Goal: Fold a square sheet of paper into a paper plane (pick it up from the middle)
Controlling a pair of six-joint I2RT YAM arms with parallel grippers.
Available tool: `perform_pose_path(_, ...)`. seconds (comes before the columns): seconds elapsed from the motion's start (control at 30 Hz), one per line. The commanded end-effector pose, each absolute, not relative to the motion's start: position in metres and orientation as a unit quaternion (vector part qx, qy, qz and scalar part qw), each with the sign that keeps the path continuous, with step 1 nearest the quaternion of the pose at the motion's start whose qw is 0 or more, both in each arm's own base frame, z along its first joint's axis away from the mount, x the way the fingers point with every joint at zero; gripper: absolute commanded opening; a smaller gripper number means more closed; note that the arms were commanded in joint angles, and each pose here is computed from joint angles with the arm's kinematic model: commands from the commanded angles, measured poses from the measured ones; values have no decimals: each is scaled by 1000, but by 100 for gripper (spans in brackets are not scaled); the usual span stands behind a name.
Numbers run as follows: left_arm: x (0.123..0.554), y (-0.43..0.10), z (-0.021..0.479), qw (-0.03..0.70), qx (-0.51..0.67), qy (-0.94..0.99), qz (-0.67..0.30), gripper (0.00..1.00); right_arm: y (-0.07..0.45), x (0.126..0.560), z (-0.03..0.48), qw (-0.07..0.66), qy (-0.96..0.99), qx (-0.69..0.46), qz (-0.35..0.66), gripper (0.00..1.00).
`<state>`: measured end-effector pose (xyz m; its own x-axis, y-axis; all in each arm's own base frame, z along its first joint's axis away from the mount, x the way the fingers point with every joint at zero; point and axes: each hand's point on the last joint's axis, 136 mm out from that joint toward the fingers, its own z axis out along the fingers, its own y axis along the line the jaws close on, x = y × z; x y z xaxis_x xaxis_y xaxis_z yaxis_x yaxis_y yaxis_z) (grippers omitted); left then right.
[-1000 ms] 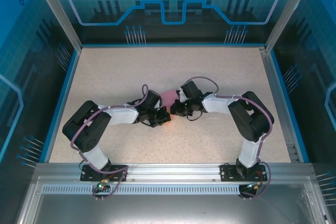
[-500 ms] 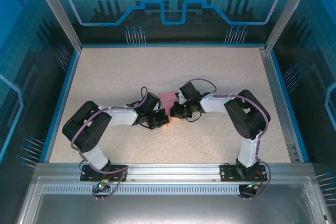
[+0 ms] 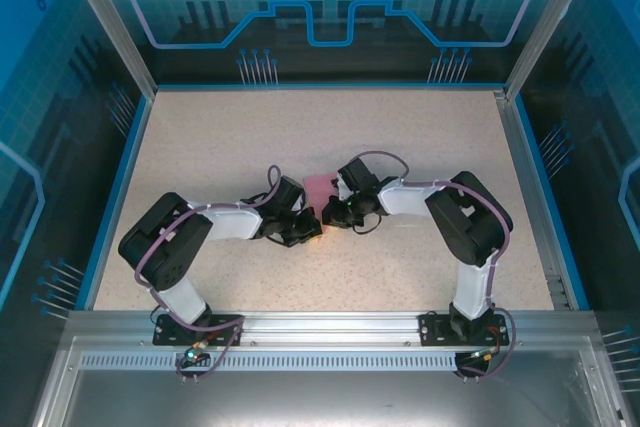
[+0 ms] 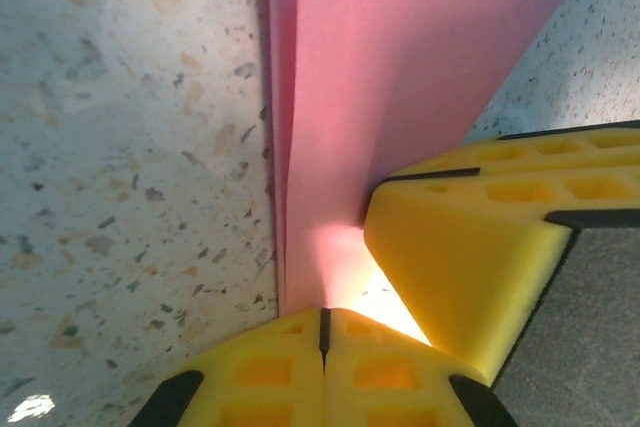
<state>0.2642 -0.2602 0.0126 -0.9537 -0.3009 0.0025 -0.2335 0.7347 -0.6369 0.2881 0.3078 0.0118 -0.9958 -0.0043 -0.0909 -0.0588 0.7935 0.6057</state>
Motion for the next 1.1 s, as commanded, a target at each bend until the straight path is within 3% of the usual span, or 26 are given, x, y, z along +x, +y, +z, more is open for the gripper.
perform_pose_path(0.0, 238, -231, -21, 5, -177, 951, -252, 0, 289, 297, -6, 34, 958, 5, 283, 10)
perform_pose_path(0.77, 225, -224, -32, -31, -178, 959, -219, 0, 238, 391, 12, 104, 954, 56, 277, 11)
perform_pose_path(0.87, 235, -233, -18, -17, -164, 957, -240, 1, 239, 396, 37, 127, 949, 45, 287, 13)
perform_pose_path(1.07, 274, -263, 51, 57, -104, 944, -308, 9, 235, 381, 75, 155, 939, 38, 305, 27)
